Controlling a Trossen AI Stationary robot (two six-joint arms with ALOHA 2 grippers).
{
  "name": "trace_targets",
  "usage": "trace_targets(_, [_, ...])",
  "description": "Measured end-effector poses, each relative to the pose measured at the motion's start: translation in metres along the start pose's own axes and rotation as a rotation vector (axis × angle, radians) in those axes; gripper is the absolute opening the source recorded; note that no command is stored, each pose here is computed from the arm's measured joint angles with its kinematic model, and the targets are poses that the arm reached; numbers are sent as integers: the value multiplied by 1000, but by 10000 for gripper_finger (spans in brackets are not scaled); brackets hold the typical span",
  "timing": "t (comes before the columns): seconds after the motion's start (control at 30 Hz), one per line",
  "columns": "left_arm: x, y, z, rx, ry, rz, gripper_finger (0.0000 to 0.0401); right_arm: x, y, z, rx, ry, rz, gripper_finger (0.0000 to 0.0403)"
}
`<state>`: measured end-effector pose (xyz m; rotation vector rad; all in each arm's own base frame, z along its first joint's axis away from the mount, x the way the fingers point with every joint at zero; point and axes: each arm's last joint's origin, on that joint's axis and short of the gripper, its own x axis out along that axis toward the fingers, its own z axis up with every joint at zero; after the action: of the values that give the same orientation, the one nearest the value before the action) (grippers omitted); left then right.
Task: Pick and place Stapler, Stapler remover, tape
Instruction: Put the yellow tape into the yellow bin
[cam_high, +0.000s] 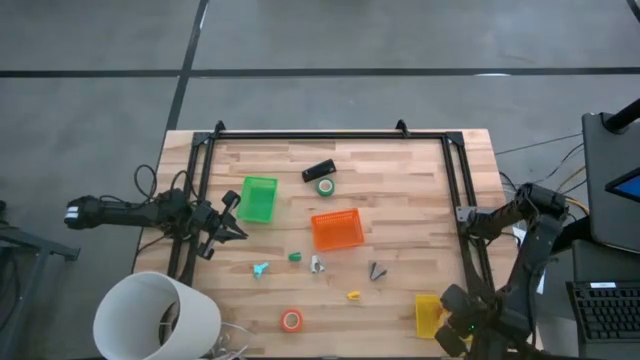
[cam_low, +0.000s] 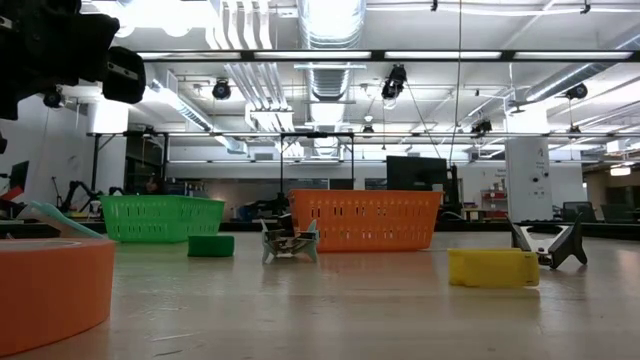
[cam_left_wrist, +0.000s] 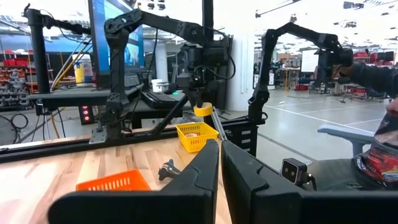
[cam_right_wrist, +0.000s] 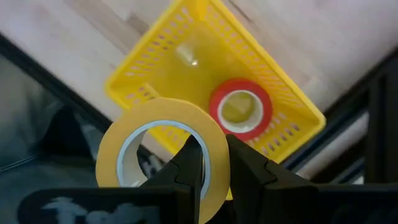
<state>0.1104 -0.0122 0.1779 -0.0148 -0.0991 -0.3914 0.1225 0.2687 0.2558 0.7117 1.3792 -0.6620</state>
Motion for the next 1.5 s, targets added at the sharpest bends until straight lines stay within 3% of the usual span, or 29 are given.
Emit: trace_targets(1.5, [0, 0, 0, -1, 3, 0, 23, 8, 0, -17, 29, -7, -21, 54])
